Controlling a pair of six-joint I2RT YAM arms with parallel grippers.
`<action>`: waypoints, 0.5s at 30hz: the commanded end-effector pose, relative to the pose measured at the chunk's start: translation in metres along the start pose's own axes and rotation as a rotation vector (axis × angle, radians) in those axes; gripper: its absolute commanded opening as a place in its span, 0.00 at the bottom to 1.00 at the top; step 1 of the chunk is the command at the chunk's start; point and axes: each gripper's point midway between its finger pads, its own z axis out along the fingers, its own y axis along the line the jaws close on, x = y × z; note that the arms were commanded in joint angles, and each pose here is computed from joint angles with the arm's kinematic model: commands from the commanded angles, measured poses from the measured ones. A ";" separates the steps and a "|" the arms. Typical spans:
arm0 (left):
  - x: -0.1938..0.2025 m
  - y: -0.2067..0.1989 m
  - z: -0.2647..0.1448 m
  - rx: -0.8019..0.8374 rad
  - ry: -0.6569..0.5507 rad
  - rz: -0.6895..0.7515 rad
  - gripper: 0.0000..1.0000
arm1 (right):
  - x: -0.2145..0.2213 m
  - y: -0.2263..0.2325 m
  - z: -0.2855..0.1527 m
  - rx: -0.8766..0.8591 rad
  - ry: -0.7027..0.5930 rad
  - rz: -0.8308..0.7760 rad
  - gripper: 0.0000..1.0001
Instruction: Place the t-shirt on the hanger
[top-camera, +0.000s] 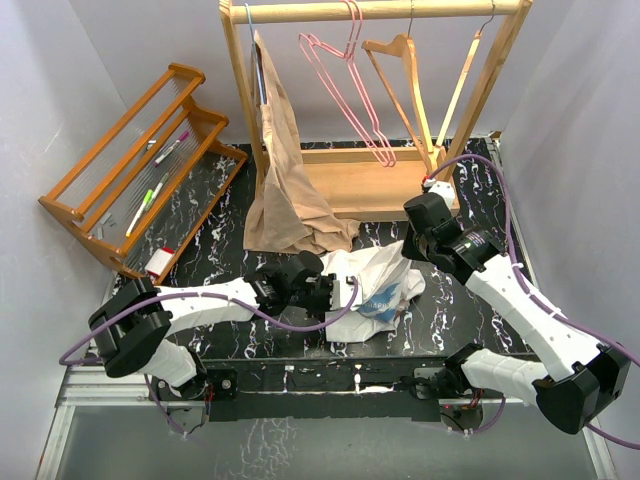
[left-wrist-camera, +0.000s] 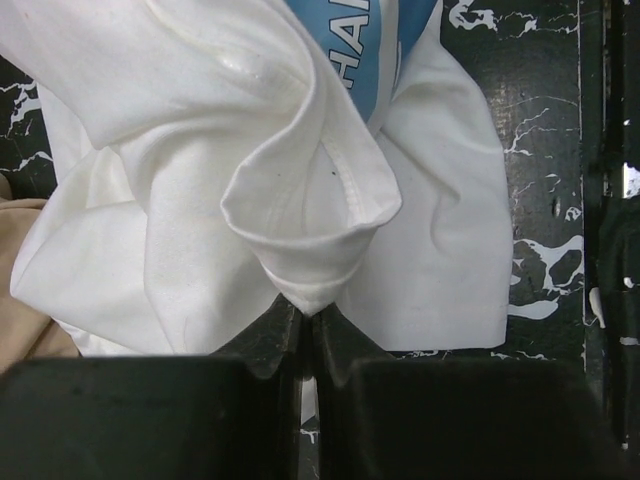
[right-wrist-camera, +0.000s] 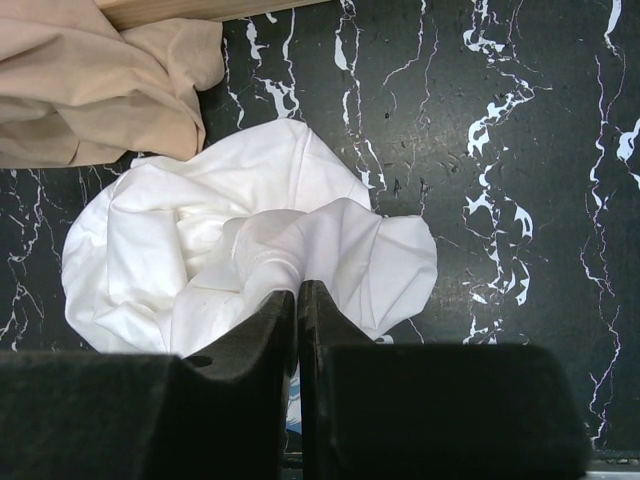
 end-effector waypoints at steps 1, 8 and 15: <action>-0.020 0.007 -0.010 -0.028 -0.040 0.000 0.00 | -0.012 0.001 -0.005 -0.011 -0.058 0.042 0.08; -0.056 0.041 -0.056 -0.136 -0.037 0.030 0.00 | -0.018 -0.005 -0.020 0.002 -0.062 0.042 0.08; -0.114 0.096 -0.143 -0.190 -0.028 0.011 0.00 | -0.023 -0.012 -0.049 -0.001 -0.062 0.063 0.08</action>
